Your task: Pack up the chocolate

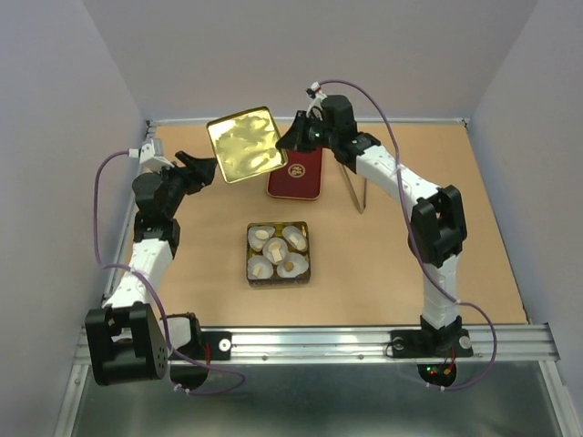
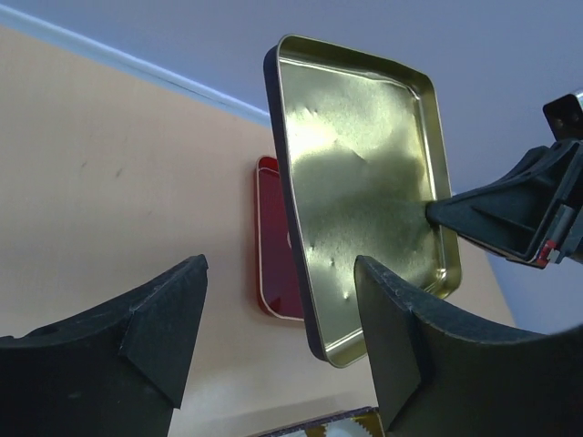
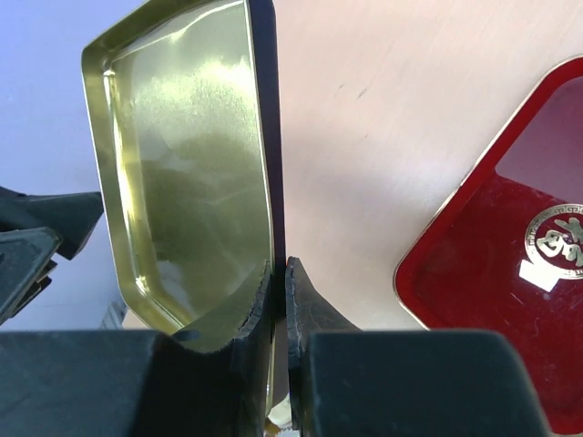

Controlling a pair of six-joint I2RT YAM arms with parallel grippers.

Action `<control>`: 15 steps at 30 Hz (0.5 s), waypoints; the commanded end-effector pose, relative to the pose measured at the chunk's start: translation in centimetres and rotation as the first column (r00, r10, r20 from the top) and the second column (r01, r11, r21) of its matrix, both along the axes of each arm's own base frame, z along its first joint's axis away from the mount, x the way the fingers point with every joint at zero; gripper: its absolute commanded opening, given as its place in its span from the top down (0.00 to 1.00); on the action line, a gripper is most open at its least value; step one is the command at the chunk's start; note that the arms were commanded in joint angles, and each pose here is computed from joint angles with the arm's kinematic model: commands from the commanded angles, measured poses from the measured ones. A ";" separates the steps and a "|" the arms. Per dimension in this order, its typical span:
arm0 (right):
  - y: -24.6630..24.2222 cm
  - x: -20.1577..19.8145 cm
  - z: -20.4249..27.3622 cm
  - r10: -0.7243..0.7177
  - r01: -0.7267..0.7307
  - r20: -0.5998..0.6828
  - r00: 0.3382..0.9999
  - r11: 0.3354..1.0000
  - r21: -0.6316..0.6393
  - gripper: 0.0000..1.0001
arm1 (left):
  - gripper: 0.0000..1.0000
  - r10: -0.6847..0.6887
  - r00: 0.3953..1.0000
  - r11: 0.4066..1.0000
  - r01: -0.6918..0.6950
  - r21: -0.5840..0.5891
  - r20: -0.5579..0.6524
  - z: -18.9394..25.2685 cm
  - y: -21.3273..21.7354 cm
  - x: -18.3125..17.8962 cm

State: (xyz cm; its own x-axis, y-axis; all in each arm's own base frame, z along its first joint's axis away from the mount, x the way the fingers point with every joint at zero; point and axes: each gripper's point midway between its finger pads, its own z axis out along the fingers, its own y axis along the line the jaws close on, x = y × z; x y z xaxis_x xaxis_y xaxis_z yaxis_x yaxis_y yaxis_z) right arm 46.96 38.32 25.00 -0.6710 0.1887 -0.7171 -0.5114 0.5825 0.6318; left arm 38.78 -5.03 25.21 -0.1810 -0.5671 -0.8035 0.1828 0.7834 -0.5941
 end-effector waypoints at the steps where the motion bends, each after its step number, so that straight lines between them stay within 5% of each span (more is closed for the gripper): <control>1: 0.1 -0.8 2.4 0.034 -0.036 0.038 0.999 0.997 0.062 1.00 | 0.23 -0.066 0.993 0.997 0.070 -0.038 0.098 2.4 -1.2 -0.5; 15: 0.0 -3.3 4.4 0.078 -0.086 0.055 0.995 0.984 0.153 1.00 | 0.23 -0.121 0.983 0.986 0.134 -0.095 0.137 2.3 -2.5 -1.2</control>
